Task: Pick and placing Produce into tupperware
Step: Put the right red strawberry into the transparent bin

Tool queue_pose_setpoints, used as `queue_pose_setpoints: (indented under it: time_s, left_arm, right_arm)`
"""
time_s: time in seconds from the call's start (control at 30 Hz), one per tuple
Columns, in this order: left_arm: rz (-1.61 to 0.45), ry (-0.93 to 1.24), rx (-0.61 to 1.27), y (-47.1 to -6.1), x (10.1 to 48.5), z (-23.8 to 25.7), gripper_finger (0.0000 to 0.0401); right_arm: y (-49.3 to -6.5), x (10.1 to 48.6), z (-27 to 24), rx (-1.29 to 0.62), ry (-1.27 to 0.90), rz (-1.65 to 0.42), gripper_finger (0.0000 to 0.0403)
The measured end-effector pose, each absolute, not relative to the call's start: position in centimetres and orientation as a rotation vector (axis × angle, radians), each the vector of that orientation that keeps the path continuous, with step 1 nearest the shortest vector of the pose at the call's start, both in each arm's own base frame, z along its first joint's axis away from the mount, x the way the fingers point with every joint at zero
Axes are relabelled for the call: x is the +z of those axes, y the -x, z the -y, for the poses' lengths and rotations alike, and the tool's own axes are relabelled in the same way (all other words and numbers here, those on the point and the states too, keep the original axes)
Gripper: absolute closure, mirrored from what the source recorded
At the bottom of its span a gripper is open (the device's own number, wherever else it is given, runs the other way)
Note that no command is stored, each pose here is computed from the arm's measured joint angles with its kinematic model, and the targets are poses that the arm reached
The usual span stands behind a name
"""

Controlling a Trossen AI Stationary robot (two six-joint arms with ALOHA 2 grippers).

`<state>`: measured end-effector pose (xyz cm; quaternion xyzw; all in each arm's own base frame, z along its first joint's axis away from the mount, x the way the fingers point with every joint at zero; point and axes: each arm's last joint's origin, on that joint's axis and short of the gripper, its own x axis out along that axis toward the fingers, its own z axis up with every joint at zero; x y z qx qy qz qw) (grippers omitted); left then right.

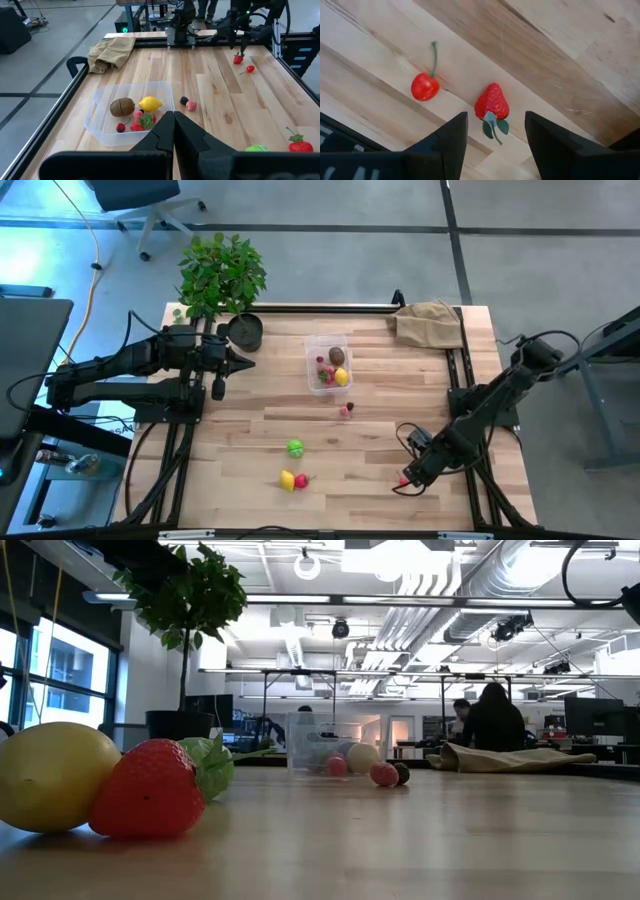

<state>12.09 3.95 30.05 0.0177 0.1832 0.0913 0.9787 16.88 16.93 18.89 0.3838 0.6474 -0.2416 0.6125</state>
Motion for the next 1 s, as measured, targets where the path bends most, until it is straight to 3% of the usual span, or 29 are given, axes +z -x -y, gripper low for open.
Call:
queue_pose_setpoints:
  time_s: [1.0]
  left_arm:
    - [-0.369, -0.036, 0.184, -12.1, 30.1, -3.9, 0.04]
  right_arm:
    - [-18.3, 14.6, -18.9, -0.645, -0.886, -1.562, 0.0213]
